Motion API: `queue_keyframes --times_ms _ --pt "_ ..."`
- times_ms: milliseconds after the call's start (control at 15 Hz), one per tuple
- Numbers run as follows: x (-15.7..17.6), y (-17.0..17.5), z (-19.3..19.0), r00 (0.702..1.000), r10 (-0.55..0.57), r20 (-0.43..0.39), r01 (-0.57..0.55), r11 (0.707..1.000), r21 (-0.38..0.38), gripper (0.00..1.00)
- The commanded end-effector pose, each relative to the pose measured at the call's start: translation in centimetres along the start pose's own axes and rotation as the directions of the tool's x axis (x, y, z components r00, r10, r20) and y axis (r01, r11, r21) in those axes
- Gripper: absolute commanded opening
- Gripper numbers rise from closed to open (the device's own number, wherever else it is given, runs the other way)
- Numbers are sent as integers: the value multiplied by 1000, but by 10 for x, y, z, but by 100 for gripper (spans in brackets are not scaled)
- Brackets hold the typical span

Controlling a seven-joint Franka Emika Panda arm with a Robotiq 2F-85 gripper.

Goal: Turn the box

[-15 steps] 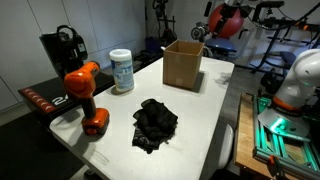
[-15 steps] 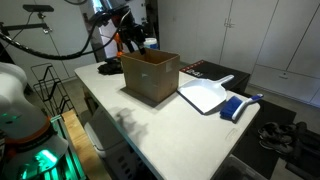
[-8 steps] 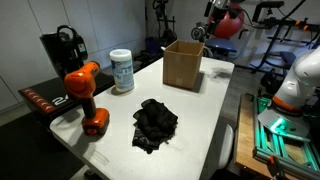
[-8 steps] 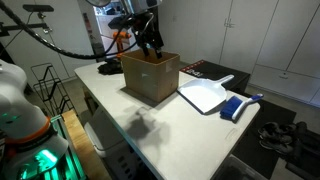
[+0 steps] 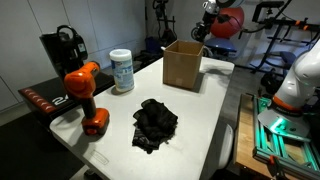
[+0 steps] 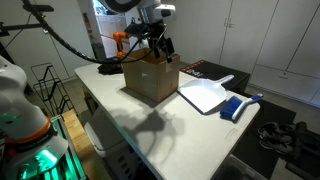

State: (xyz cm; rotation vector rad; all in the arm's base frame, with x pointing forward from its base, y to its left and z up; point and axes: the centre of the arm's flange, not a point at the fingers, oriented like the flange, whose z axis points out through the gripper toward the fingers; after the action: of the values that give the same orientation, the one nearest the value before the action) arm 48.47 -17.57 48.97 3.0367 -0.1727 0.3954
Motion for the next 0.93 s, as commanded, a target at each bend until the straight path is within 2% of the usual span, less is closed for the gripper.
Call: queue_keyframes --times_ms 0,133,200,600,733,867 --pt "9 -6 20 1000 26 -2 -26 999 31 73" --pt "9 -12 24 999 37 5 -37 998 55 56" --pt "7 -16 22 998 56 35 -58 997 56 49" --pt "-4 -41 7 976 206 68 -210 977 45 2" --pt "-8 -47 3 961 264 87 -268 963 40 0" --pt "-13 -54 0 949 298 107 -304 952 38 2"
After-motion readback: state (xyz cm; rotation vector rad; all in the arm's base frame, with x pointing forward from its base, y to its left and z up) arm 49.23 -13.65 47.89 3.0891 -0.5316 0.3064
